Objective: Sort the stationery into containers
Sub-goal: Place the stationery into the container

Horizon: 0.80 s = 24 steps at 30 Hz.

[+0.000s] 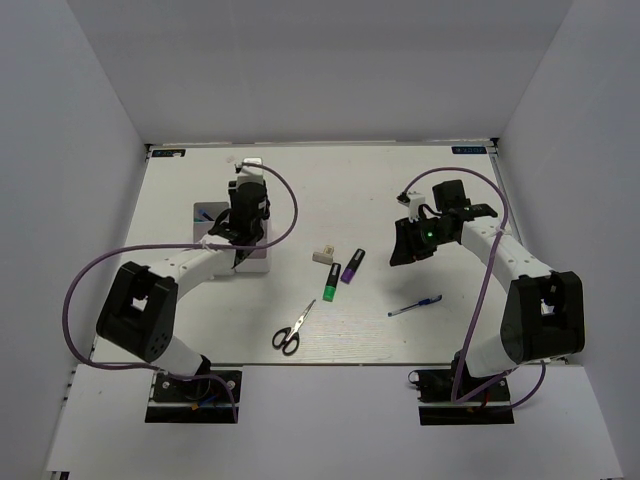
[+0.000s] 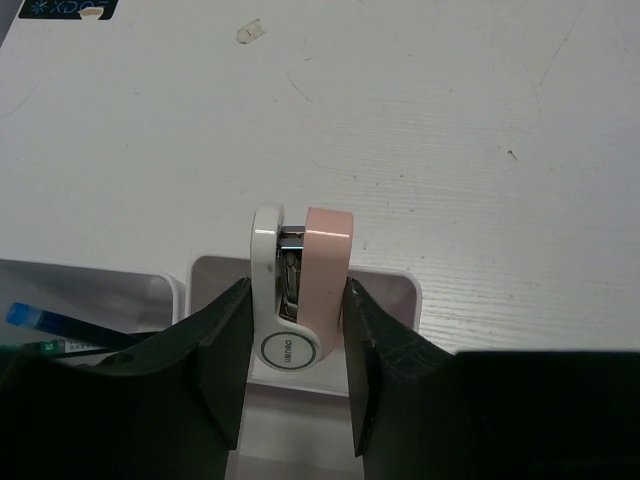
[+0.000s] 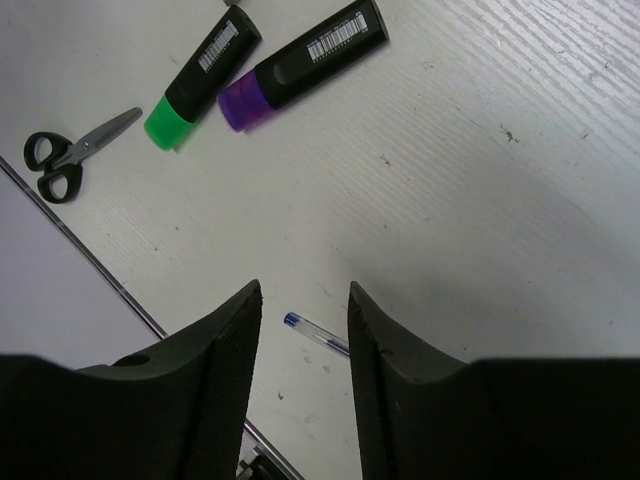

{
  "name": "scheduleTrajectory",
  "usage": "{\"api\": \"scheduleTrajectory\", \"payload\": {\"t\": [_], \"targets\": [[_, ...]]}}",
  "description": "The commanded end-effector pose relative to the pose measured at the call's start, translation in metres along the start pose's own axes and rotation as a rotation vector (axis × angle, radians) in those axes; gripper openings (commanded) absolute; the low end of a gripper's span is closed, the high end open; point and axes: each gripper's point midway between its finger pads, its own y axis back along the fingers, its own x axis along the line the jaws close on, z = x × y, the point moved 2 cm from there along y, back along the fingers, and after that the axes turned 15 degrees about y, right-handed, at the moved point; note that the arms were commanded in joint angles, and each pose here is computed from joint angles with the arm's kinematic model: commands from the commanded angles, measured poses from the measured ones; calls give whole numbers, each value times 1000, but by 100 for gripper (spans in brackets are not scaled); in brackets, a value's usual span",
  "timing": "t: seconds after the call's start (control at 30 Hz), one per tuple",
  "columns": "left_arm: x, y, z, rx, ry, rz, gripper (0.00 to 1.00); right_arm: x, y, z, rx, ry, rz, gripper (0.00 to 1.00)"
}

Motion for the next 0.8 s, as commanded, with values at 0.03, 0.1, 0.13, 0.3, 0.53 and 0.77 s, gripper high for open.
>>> {"api": "scheduleTrajectory", "payload": {"t": [0.03,0.1,0.13,0.3,0.53,0.77], "targets": [[4,13,18,-37,68,-12,51,1,1,1,-7,13,17,47],[6,17,18,-28,74,-14,54,2,1,3,-10,18,21,52],[6,18,18,-26,76,-16,59,3,2,2,-10,18,26,66],[6,28,22,-21,92,-41,67,6,4,3,-18,28,45,90],[7,32,22,-20,109,-44,67,6,5,3,-21,22,44,90],[1,44,32,-16,145,-93,12,4,4,3,-25,17,40,87]]}}
